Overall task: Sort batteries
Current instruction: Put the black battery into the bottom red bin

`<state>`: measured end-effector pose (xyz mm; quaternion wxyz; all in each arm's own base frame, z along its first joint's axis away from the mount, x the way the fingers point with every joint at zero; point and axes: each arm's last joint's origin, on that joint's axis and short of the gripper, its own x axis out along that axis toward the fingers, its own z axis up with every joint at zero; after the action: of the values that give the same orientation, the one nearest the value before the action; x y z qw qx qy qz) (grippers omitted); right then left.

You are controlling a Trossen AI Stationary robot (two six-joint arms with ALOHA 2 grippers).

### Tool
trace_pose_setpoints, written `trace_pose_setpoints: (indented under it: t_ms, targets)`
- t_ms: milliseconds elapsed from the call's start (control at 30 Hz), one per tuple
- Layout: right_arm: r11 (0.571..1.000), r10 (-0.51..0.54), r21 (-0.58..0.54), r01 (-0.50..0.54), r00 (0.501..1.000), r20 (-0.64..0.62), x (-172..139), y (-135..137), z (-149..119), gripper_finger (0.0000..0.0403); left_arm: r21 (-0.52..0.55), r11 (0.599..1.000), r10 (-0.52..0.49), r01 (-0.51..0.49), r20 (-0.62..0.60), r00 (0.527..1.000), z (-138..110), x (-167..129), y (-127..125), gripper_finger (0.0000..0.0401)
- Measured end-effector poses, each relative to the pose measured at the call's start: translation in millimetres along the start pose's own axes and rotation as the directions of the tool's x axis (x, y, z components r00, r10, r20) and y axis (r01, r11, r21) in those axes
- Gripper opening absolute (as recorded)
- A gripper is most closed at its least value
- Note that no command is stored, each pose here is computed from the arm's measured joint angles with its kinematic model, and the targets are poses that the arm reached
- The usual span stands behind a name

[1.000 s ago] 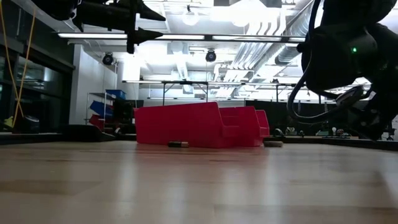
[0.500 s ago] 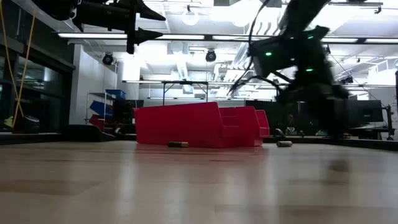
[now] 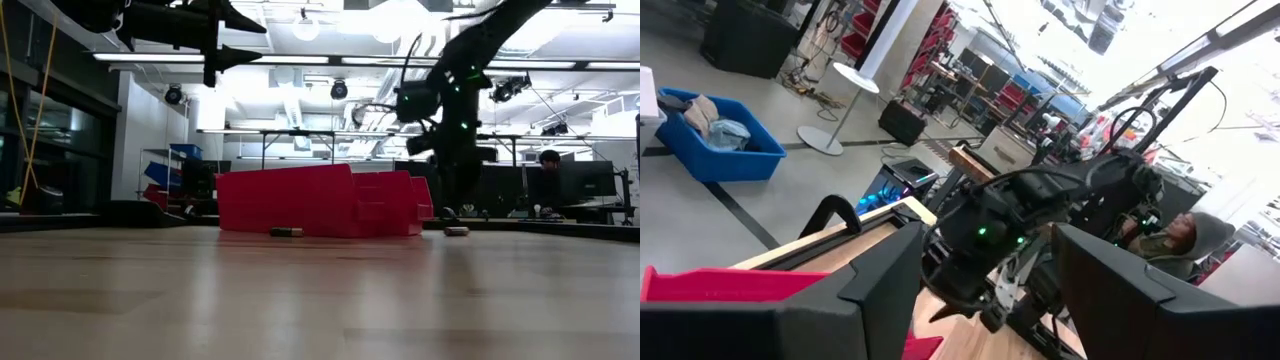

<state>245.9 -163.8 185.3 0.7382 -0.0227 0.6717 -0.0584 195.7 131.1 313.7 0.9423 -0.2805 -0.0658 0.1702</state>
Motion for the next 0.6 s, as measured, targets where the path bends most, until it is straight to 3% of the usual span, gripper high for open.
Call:
trace_pose_setpoints:
  t_ms: [233,433,600]
  targets:
    - [0.979,0.0,-0.205,-0.003,1.0,-0.018,23.6,5.4,-14.6,0.0195,-0.001,1.0,0.003,-0.003,-0.003,1.0,-0.3,0.0,0.3,0.0213]
    - [0.977,-0.074,-0.197,0.087,0.995,0.07,29.4,-2.6,-9.1,0.0195,-0.002,1.0,0.022,-0.022,0.005,1.0,-0.4,0.0,1.0,0.0213]
    - [0.98,-0.002,-0.199,0.002,1.0,0.0,45.4,-1.3,-12.0,0.0195,-0.014,0.998,0.06,-0.06,0.003,0.998,-1.8,-0.1,2.9,0.0213]
